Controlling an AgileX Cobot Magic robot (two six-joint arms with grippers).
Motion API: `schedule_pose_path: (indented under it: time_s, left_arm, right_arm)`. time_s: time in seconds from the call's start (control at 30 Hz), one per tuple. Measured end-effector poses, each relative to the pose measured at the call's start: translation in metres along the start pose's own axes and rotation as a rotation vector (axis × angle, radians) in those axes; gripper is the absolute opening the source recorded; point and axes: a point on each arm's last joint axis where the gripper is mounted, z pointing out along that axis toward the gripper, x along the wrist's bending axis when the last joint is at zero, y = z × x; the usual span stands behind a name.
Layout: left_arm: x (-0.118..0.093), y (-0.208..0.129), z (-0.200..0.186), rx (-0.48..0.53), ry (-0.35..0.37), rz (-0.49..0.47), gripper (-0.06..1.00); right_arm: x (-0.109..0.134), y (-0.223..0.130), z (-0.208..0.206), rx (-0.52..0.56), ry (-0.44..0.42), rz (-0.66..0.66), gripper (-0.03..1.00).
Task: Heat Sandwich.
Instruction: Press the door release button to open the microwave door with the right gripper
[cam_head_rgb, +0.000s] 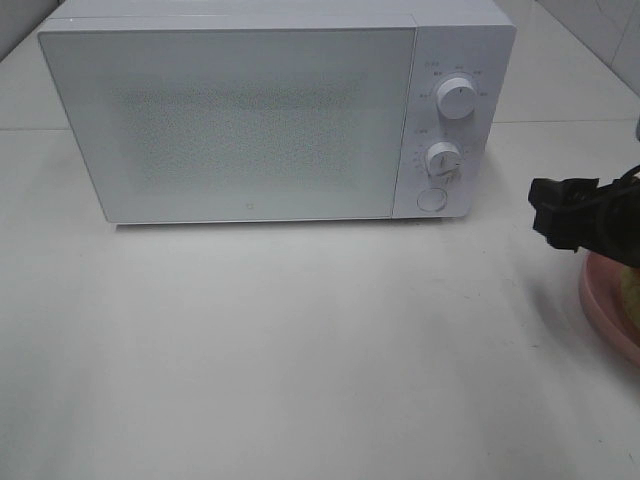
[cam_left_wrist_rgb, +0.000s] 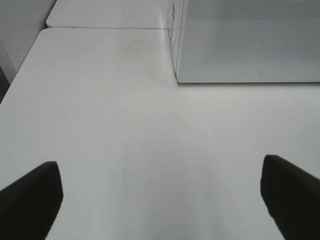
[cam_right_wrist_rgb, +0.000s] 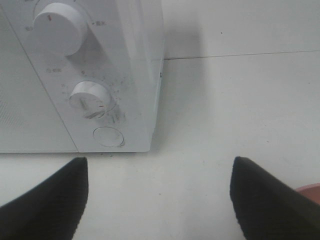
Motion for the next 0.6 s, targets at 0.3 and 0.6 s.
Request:
schedule_pose_path:
  time_s: [0.3,0.6]
  left_arm:
    - [0.0,0.0,0.0,0.0,0.0,0.0,0.99]
    - [0.0,0.0,0.0,0.0,0.0,0.0,0.99]
  right_arm:
    - [0.027,-0.017,0.009,-0.007,0.006,-0.051,0.76]
    - [0.048,-0.035,0.011,-0.035,-0.034,-0.068,0.76]
